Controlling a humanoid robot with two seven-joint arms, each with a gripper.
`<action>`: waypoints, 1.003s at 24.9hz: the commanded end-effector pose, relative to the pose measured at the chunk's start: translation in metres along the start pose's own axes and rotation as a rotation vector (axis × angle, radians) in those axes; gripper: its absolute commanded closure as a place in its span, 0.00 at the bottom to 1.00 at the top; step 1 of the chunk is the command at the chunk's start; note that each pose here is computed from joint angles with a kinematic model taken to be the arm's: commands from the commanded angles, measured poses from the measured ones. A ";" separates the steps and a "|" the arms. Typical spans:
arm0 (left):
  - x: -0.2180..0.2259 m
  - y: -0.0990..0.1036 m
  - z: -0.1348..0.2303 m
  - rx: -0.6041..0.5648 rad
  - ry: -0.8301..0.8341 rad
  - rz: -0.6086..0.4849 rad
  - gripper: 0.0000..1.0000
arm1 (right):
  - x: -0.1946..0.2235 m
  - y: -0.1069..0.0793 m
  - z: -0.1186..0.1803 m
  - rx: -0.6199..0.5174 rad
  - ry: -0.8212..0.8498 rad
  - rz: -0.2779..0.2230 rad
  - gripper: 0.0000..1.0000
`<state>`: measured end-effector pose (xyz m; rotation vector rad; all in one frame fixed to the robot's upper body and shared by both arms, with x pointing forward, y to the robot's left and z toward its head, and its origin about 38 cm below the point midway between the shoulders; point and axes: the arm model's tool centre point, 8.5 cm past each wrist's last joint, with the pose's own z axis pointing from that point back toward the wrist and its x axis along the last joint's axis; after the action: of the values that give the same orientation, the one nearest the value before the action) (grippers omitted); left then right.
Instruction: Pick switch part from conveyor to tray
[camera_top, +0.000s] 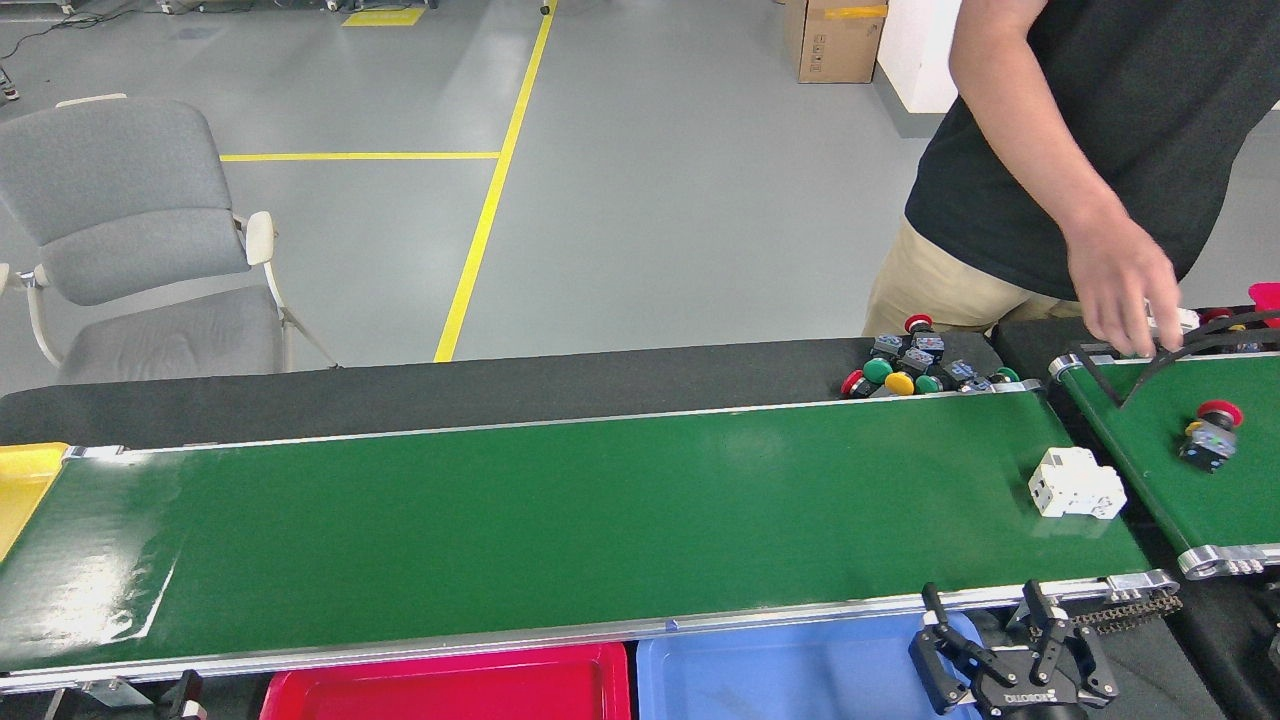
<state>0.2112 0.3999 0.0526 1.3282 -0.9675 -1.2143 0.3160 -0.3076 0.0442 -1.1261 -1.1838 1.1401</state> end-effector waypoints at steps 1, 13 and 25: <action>-0.003 0.007 -0.002 0.025 0.004 -0.007 0.00 | -0.015 -0.005 -0.016 0.010 0.022 0.008 0.01; 0.002 0.007 -0.002 0.024 -0.017 -0.012 0.00 | -0.045 -0.007 -0.066 0.097 0.090 0.028 0.01; 0.002 0.009 -0.004 0.028 -0.018 -0.013 0.00 | -0.003 -0.002 -0.085 0.123 -0.032 0.049 0.01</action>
<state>0.2128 0.3958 0.0529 1.3243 -0.9801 -1.2210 0.3936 -0.3146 0.0313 -1.0346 -1.0754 1.2457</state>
